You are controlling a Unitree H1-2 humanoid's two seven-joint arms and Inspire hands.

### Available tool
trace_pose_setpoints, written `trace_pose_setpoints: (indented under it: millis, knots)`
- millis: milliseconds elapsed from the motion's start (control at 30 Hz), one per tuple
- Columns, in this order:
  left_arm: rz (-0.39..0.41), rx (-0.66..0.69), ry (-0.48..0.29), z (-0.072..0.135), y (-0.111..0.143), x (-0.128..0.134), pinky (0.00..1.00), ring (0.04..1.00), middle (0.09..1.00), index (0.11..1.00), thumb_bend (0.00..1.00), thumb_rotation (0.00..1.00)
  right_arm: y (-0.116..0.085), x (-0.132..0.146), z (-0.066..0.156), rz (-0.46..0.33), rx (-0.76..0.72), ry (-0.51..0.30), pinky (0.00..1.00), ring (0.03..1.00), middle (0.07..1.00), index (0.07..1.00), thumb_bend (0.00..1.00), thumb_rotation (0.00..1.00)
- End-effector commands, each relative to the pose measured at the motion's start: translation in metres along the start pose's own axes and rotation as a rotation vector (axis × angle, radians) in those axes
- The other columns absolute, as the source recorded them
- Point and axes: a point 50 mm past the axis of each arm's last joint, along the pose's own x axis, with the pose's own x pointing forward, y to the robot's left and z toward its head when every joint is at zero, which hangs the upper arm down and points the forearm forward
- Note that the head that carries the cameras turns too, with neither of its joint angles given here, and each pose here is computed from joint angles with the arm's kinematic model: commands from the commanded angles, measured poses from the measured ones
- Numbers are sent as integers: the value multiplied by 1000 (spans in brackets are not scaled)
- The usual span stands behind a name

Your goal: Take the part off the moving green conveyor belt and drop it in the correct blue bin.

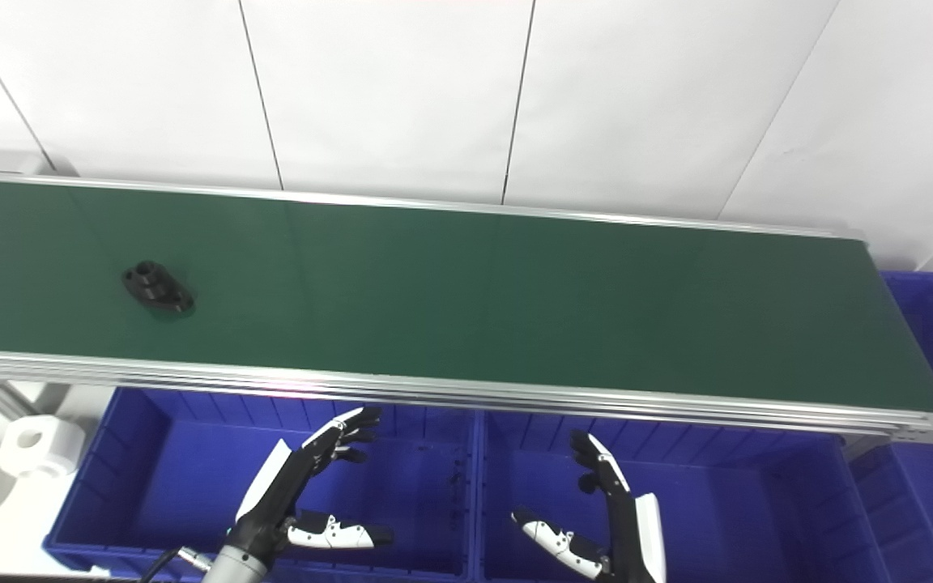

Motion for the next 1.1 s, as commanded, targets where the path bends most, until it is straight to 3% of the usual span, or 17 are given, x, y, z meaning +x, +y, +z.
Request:
trace_pose_setpoints:
  millis: [0,500,700,833,1000,1067]
  knots:
    - [5,-2,-73,11,2,10,705,804,855,849,727,297,-4,5,8,-29,28,-76,791,829,843,845,741,249]
    - [-2,-18,-43,4,-6,11,709,806,852,853,722,283,-7,5,-1,-15,-14,-63,788,823,826,835,735,238]
    - [-13,-28,-13,-2,-27,15,714,801,842,849,739,265,-18,2,-12,-15,17,-26,821,846,850,850,688,134]
    - [-11,-13,-4,-4,-33,17,721,801,841,847,757,277,-18,3,-17,-31,-8,-21,821,850,849,856,667,157]
    - [-2,17,-11,-4,-35,19,684,782,839,847,758,313,-18,4,-17,-32,-10,-26,820,848,849,847,663,112]
    - [-2,20,-12,-4,-35,19,688,782,839,850,748,316,-17,5,-17,-36,-9,-27,807,836,839,839,680,153]
